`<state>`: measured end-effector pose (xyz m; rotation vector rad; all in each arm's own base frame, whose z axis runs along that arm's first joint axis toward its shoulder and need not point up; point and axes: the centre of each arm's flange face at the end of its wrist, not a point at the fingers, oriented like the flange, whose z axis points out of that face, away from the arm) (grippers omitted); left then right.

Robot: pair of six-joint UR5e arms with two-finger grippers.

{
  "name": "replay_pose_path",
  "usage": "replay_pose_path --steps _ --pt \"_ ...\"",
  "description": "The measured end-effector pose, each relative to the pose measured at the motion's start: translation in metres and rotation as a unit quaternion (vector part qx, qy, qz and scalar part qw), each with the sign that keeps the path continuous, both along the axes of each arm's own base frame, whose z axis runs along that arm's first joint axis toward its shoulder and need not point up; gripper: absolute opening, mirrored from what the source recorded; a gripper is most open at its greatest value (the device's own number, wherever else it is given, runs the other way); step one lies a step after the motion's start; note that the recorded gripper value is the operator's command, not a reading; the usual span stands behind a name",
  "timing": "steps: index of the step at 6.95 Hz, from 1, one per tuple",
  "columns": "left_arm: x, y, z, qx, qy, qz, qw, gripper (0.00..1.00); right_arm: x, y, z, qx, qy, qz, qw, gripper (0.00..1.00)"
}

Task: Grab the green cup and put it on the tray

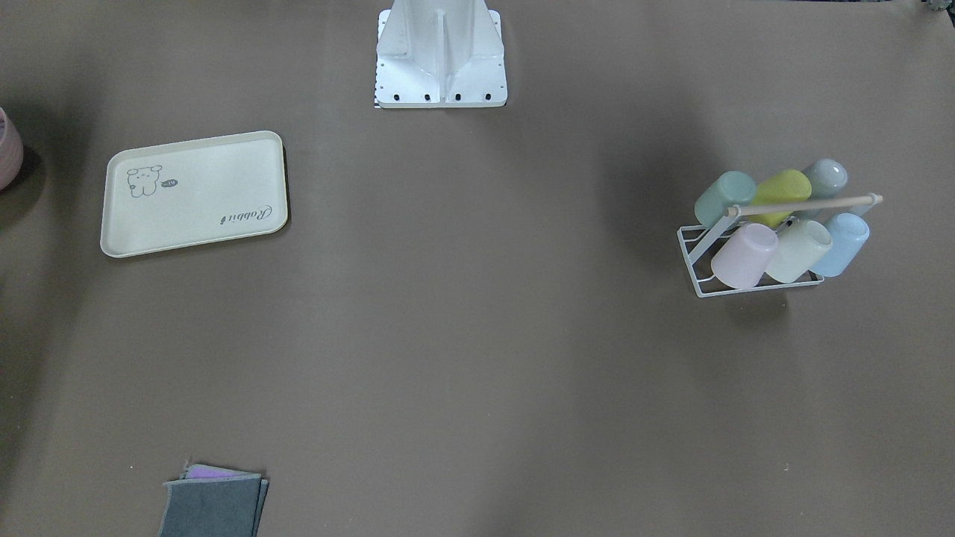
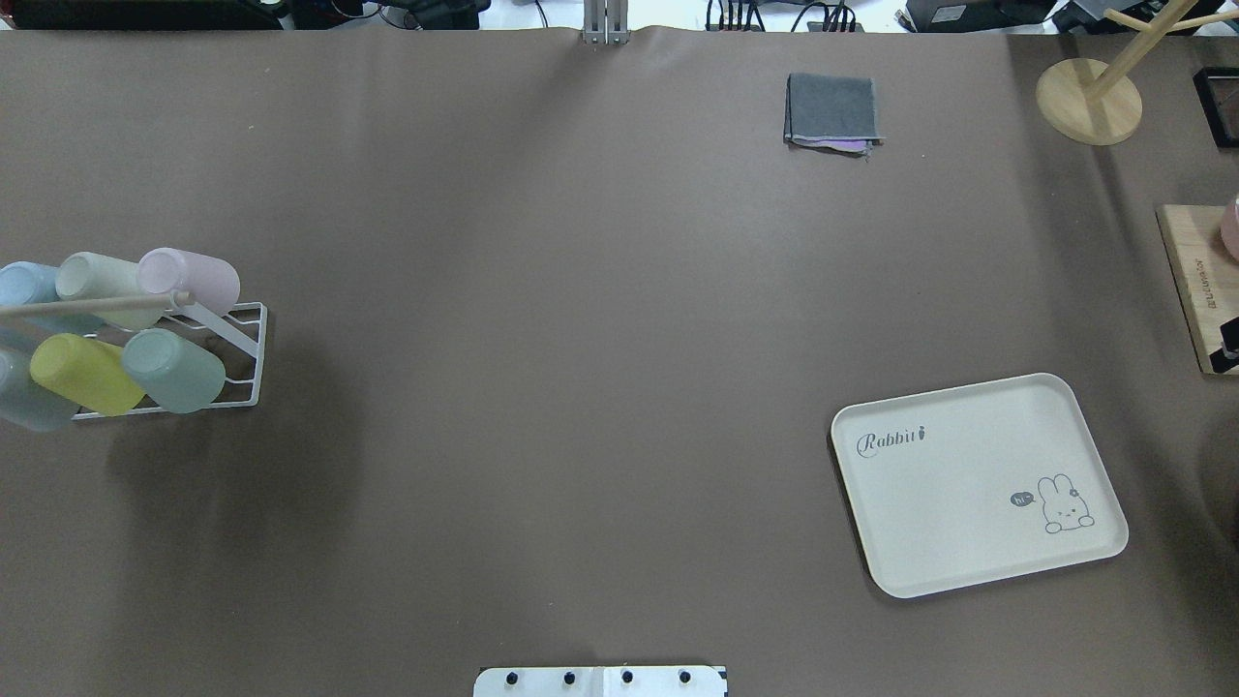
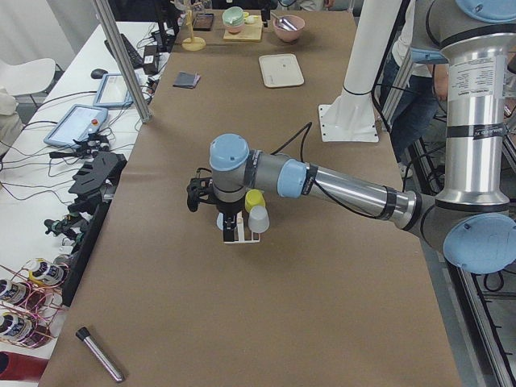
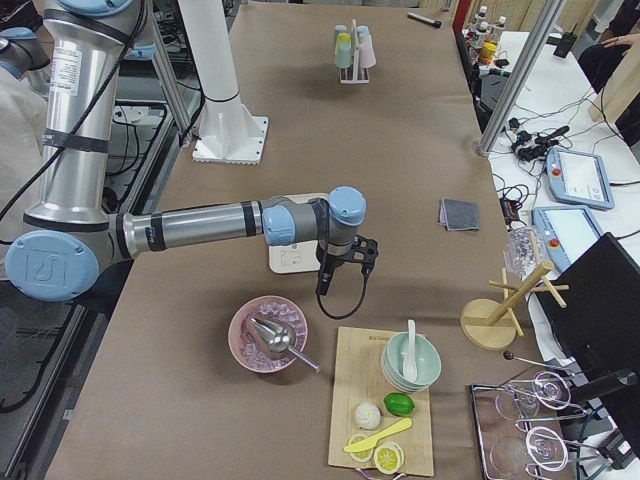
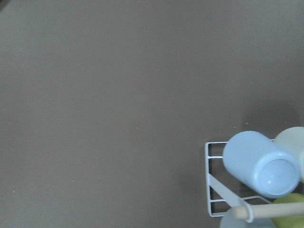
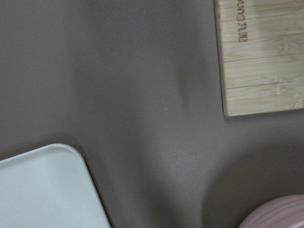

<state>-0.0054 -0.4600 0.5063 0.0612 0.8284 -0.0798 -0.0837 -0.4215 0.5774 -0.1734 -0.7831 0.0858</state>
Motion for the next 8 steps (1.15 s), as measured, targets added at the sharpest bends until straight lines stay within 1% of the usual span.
replay_pose_path --steps 1,3,5,7,8 --pt "0.024 0.005 -0.022 -0.008 0.007 -0.001 0.9999 0.98 -0.016 0.001 -0.006 0.007 -0.001 -0.009 0.9999 0.99" --pt "0.068 0.016 -0.057 -0.030 0.021 -0.004 0.9993 0.98 -0.045 0.005 -0.019 0.019 0.008 -0.026 0.9994 0.99" --pt "0.107 0.032 -0.090 -0.041 0.041 -0.007 0.9983 0.98 -0.076 0.013 -0.022 0.028 0.016 -0.057 0.9979 0.99" --pt "0.131 0.051 -0.123 -0.041 0.059 -0.002 0.9974 0.97 -0.104 0.022 -0.017 0.044 0.015 -0.086 0.9953 0.94" --pt "0.138 0.058 -0.133 -0.042 0.064 0.001 0.9971 0.98 -0.114 0.025 -0.012 0.054 0.018 -0.096 0.9938 0.89"
